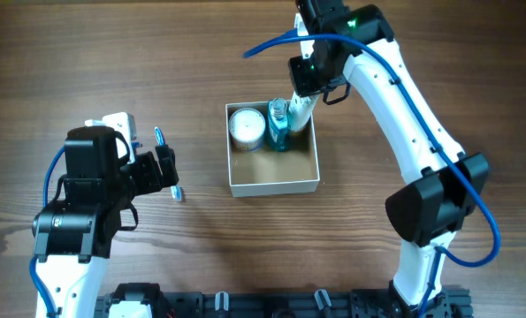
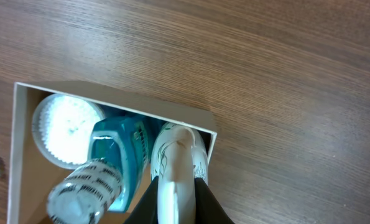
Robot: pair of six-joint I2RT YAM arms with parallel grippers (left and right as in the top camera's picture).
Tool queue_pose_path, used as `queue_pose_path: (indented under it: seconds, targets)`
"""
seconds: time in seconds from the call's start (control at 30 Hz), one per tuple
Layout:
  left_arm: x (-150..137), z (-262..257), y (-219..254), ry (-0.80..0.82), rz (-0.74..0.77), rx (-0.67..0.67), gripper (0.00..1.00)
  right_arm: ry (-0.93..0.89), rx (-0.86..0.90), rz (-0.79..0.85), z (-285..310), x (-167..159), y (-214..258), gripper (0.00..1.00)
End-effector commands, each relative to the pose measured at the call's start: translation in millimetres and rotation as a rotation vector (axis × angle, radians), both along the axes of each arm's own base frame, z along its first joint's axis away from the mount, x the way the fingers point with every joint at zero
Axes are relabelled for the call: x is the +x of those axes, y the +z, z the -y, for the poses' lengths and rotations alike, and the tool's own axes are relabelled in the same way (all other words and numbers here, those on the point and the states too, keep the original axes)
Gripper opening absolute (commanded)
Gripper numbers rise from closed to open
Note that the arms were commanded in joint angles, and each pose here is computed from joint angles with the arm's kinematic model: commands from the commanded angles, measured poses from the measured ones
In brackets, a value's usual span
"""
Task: Pack container
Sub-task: 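Place the lotion tube upright in the box's right corner, release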
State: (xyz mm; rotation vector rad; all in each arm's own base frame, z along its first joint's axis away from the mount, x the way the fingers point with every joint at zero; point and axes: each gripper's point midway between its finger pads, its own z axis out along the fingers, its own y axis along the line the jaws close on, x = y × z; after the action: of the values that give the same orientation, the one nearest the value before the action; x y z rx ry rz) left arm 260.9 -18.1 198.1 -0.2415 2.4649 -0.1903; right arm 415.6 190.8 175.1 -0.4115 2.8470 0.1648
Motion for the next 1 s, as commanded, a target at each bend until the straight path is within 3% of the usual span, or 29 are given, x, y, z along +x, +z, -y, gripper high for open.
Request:
queue_pose_path:
  seconds: [0.0,0.07,0.17,0.43,0.57,0.63,0.7,0.83,0.97]
  targets:
    - [3,1,8,0.008,0.020,-0.004,1.00,-0.004,-0.010,0.003,-3,6,-7,0.15]
    - [3,1,8,0.008,0.020,-0.004,1.00,-0.004,-0.010,0.003,-3,6,-7,0.42]
    - [3,1,8,0.008,0.020,-0.004,1.00,-0.004,-0.011,-0.004,-3,4,-7,0.63]
    - [3,1,8,0.008,0.020,-0.004,1.00,0.011,0.005,-0.018,-6,1,-7,0.63]
    - [3,1,8,0.008,0.020,-0.004,1.00,-0.021,0.003,0.076,4,5,27,0.68]
    - [3,1,8,0.008,0.020,-0.004,1.00,-0.151,0.010,0.211,30,10,75,0.78]
    - [3,1,8,0.008,0.020,-0.004,1.00,-0.325,0.052,0.326,67,6,123,1.00]
    - [3,1,8,0.008,0.021,-0.004,1.00,-0.523,0.151,0.413,142,-18,179,1.00]
    - [5,1,10,0.027,0.027,-0.020,1.00,-0.659,0.098,0.325,199,-58,174,1.00]
